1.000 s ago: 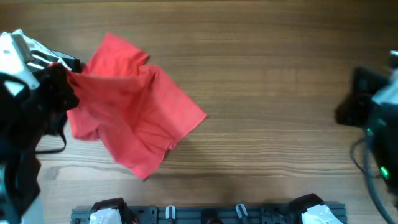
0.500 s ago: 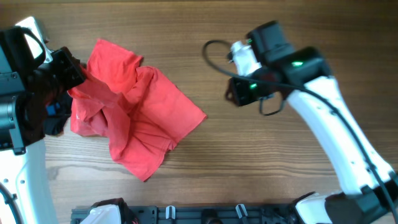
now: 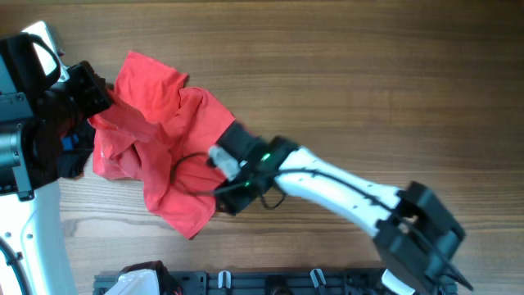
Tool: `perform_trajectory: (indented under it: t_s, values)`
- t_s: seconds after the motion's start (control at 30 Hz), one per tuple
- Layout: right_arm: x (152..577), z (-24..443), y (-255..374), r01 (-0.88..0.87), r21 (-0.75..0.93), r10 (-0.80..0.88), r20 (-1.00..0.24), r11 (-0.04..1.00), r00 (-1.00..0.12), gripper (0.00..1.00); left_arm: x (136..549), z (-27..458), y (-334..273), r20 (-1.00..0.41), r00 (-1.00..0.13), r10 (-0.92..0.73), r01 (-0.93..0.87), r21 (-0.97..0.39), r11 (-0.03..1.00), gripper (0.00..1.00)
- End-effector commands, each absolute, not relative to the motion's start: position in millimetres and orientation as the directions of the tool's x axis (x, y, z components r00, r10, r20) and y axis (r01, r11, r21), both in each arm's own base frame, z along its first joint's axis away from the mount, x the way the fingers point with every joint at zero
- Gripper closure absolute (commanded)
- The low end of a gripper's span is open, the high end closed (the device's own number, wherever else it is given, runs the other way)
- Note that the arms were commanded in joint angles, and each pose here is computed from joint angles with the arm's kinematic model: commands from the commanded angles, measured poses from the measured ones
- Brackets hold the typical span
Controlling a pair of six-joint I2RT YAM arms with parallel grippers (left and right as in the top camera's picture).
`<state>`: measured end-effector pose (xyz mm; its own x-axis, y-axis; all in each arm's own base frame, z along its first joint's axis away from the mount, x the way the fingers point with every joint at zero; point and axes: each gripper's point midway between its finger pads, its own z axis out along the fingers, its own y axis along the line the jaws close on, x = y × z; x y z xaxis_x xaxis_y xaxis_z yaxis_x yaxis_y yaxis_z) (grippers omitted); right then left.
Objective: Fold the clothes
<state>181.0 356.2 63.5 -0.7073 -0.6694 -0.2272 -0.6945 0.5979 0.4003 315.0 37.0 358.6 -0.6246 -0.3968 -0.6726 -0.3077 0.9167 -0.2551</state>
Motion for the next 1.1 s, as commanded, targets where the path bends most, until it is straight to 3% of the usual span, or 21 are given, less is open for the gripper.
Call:
perform_trajectory:
  t_s: [0.0, 0.17, 0.43, 0.53, 0.63, 0.73, 0.8, 0.9, 1.07]
  values:
    - [174, 18, 363, -0.738, 0.296, -0.719, -0.194, 0.606, -0.668, 0.34, 316, 360, 40, -0.682, -0.624, -0.381, -0.305, -0.236, 0.923, 0.96]
    - [167, -16, 378, -0.748, 0.289, -0.732, -0.184, 0.598, -0.656, 0.39, 316, 360, 40, -0.683, -0.624, -0.381, -0.305, -0.236, 0.923, 0.96]
    - [180, -17, 388, -0.725, 0.271, -0.689, -0.229, 0.633, -0.687, 0.52, 316, 360, 40, -0.682, -0.624, -0.381, -0.305, -0.236, 0.923, 0.96]
    - [184, -16, 389, -0.726, 0.258, -0.686, -0.24, 0.637, -0.687, 0.69, 316, 360, 40, -0.682, -0.624, -0.381, -0.304, -0.237, 0.923, 0.96]
    - [187, -16, 387, -0.718, 0.245, -0.677, -0.241, 0.651, -0.696, 0.95, 316, 360, 40, -0.682, -0.624, -0.381, -0.304, -0.236, 0.923, 0.96]
    - [195, -13, 372, -0.656, 0.182, -0.622, -0.215, 0.732, -0.753, 0.95, 316, 360, 40, -0.682, -0.625, -0.381, -0.304, -0.236, 0.923, 0.96]
    - [214, 11, 354, -0.591, 0.092, -0.56, -0.232, 0.801, -0.795, 0.96, 316, 360, 40, -0.682, -0.624, -0.381, -0.304, -0.236, 0.923, 0.96]
    - [253, 81, 323, -0.487, -0.019, -0.461, -0.356, 0.873, -0.813, 0.96, 316, 360, 40, -0.682, -0.624, -0.381, -0.304, -0.237, 0.923, 0.96]
    - [301, 209, 263, -0.372, 0.021, -0.284, -0.605, 0.928, -0.743, 0.96, 316, 360, 38, -0.679, -0.627, -0.381, -0.294, -0.247, 0.923, 0.96]
